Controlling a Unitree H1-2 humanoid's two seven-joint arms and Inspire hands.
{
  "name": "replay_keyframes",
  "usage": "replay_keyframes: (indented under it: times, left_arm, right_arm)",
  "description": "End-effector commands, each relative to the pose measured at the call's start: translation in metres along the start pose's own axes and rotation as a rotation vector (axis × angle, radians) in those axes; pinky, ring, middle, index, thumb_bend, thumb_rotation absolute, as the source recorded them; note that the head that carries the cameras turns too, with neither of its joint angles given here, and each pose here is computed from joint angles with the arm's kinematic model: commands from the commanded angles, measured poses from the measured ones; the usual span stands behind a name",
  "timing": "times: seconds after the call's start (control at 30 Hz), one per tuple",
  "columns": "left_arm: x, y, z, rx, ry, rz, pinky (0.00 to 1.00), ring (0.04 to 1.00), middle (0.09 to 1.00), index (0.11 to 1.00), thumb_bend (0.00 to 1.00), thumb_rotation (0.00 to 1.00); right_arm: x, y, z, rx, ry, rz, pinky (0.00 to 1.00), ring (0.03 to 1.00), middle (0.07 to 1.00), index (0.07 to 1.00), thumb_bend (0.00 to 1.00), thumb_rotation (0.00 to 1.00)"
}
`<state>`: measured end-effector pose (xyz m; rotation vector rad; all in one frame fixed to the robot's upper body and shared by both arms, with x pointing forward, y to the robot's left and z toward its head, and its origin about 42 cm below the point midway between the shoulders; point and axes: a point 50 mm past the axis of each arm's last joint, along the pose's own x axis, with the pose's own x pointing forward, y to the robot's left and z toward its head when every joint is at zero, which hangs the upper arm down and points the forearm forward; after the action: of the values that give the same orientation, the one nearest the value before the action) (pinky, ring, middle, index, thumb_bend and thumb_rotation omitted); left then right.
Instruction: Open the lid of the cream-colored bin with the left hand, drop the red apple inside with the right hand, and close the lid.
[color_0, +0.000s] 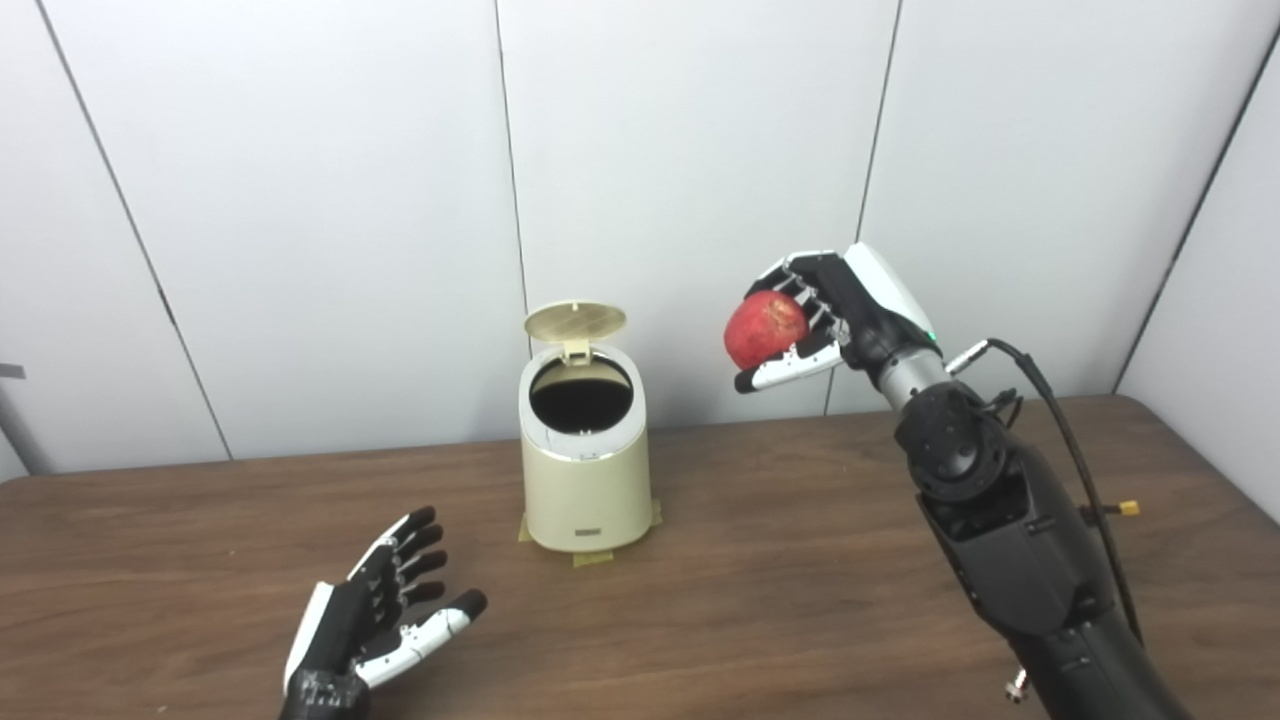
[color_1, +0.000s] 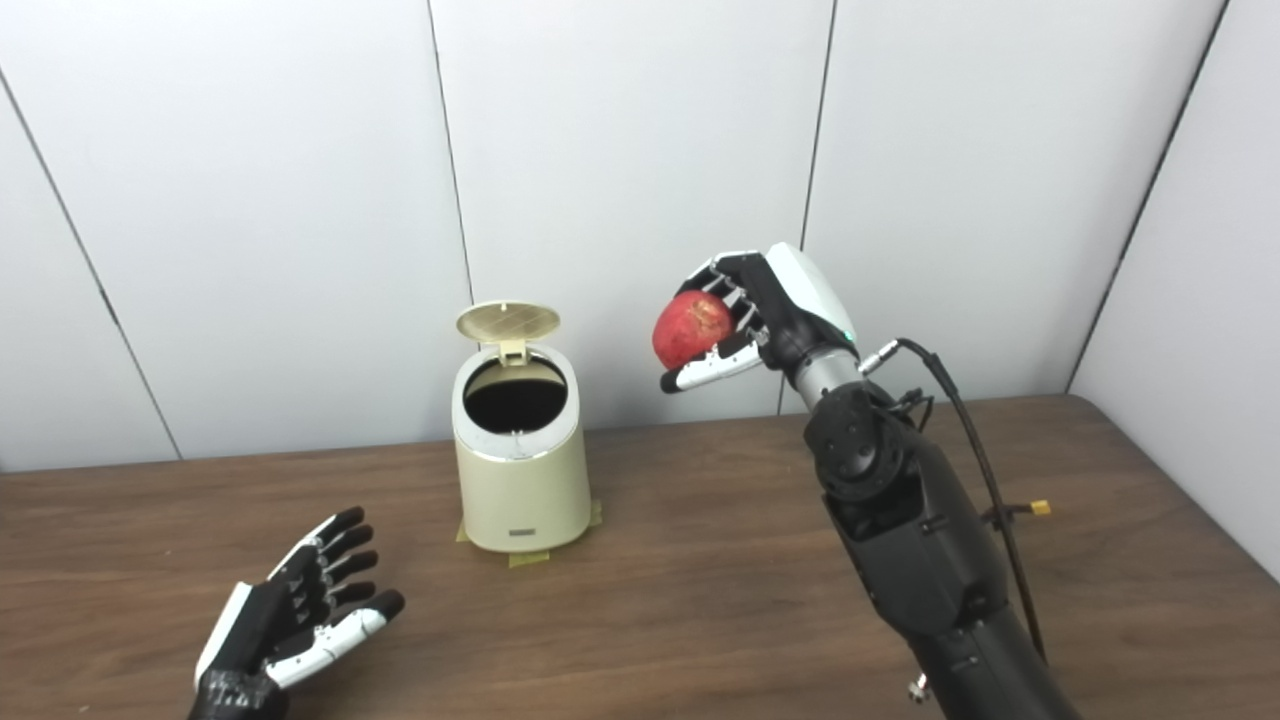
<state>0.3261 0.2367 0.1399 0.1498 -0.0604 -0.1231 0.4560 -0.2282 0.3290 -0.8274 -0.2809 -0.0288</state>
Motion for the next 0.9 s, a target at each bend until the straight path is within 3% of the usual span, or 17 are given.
replay_keyframes:
  times: [0.0, 0.27, 0.57, 0.87]
  left_arm:
    - [0.009, 0.0, 0.02, 0.018, -0.099, 0.013, 0.77, 0.84, 0.885, 0.906, 0.82, 0.25]
    - [0.009, -0.006, 0.023, 0.04, -0.111, 0.016, 0.78, 0.839, 0.884, 0.91, 0.83, 0.28]
    - [0.008, -0.009, 0.026, 0.033, -0.118, 0.026, 0.79, 0.842, 0.885, 0.934, 0.82, 0.28]
    - [0.005, -0.011, 0.03, 0.034, -0.115, 0.031, 0.81, 0.852, 0.89, 0.938, 0.83, 0.28]
  right_arm:
    - [0.013, -0.016, 0.036, -0.009, -0.078, -0.053, 0.27, 0.361, 0.473, 0.545, 0.51, 0.0]
    - [0.022, 0.011, 0.054, 0.042, -0.169, -0.007, 0.26, 0.348, 0.471, 0.556, 0.51, 0.0]
    - [0.023, 0.044, 0.072, 0.112, -0.143, 0.021, 0.27, 0.365, 0.489, 0.547, 0.51, 0.0]
    - [0.031, 0.063, 0.076, 0.134, -0.13, 0.059, 0.26, 0.362, 0.481, 0.547, 0.51, 0.0]
